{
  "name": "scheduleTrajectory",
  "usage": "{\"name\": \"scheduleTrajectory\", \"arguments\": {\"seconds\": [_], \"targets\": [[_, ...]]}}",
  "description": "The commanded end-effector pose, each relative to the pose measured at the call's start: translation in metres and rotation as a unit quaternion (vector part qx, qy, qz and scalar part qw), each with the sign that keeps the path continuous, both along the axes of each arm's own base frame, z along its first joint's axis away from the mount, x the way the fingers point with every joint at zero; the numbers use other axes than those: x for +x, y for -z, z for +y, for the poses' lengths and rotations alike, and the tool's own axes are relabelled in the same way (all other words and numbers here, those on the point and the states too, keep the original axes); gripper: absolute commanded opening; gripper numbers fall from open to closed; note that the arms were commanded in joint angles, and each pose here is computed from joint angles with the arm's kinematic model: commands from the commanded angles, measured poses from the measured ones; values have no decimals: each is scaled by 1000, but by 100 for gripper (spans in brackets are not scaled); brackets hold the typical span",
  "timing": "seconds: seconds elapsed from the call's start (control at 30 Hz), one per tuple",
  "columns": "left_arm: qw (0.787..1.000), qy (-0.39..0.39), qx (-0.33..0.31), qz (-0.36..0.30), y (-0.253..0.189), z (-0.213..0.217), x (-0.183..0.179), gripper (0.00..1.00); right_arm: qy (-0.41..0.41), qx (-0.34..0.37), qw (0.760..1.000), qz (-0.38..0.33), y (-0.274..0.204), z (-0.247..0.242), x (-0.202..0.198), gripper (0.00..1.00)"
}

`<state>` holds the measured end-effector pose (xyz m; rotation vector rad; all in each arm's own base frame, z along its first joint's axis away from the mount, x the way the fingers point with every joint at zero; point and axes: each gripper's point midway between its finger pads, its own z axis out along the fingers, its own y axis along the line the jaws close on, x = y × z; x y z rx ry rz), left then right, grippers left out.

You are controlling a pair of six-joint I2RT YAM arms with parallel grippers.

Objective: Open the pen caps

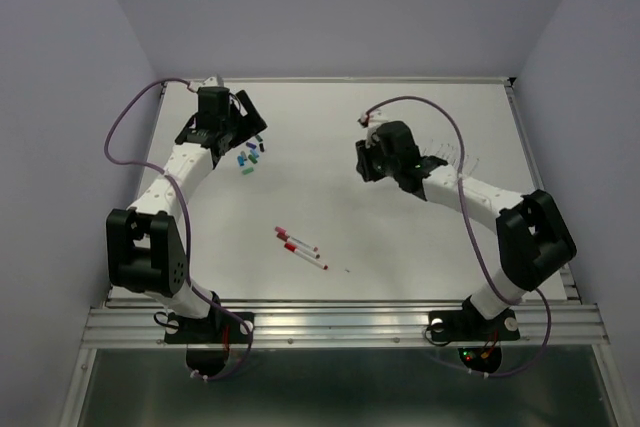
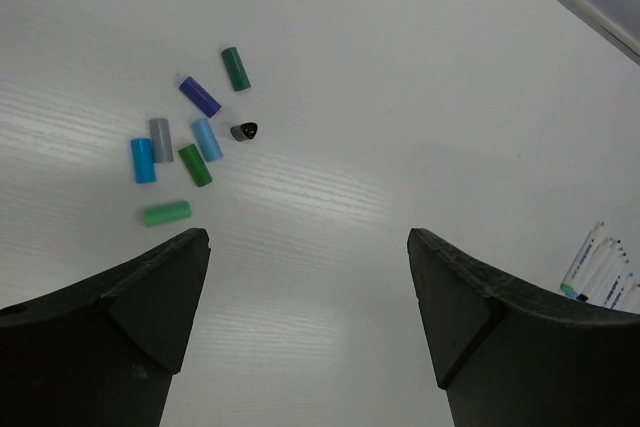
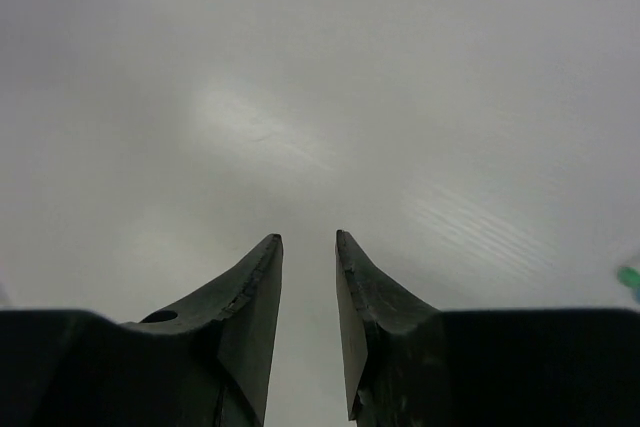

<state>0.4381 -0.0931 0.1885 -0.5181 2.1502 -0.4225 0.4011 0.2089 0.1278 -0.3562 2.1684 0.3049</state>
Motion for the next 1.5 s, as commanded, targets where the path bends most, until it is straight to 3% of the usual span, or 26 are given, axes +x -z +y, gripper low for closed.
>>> {"name": "scheduleTrajectory", "arguments": {"seconds": [0.0,0.17,0.43,1.2,1.47], "targets": [[1000,13,-1,-24,-16,-4,-8,92,-224,37,973,-40,-19,99,-59,34],[1000,9,1,-20,-10,-1,-16,92,-312,27,949,-24,0,156,-100,35],[1000,6,3,-10,0,2,-27,93,-358,-30,933,0,36,199,-126,35],[1000,9,4,-13,3,1,-27,93,-405,-89,909,36,86,220,-159,39],[1000,10,4,-13,3,1,-25,93,-381,-94,920,20,75,220,-148,39]]}}
